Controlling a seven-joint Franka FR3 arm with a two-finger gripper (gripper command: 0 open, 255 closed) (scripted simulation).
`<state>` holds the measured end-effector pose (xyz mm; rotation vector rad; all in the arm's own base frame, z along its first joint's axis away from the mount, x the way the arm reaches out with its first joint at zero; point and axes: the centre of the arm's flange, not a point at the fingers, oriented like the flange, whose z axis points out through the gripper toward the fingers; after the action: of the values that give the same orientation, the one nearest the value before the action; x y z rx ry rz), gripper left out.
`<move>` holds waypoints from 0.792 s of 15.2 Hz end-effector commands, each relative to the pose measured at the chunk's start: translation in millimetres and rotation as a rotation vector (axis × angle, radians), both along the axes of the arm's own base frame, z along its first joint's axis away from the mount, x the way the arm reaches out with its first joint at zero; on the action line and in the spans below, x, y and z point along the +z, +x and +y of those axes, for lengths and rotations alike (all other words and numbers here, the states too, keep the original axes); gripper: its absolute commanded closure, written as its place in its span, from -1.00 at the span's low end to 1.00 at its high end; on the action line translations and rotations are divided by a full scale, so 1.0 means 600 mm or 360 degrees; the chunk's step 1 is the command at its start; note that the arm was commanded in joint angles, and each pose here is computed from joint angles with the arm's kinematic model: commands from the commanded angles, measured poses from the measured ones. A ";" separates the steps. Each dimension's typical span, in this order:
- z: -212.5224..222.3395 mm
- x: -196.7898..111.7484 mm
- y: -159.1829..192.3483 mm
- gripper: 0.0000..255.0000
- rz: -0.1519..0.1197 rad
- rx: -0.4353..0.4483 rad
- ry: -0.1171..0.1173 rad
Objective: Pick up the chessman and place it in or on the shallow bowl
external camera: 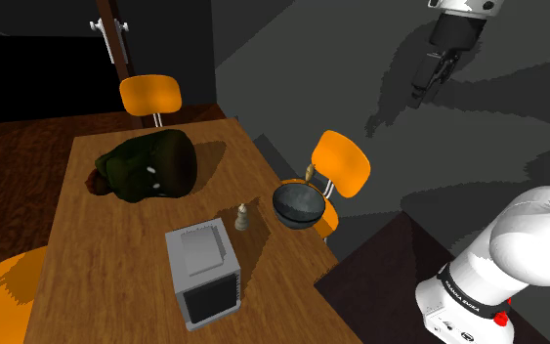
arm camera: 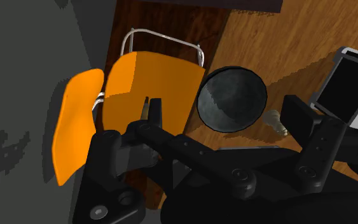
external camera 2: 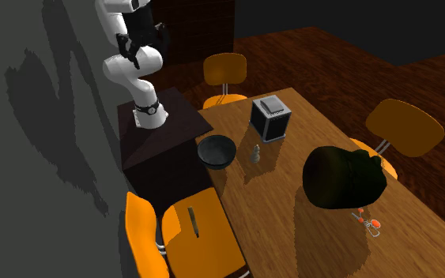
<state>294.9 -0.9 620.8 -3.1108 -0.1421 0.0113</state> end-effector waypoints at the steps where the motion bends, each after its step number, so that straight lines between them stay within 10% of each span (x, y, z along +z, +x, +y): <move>1: 0.000 0.000 0.000 -1.00 0.0000 0.0000 0.0000; 12: 0.136 -0.154 0.150 -1.00 0.0101 0.0055 -0.0029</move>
<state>372.2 71.8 539.5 -3.1212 -0.1900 0.1043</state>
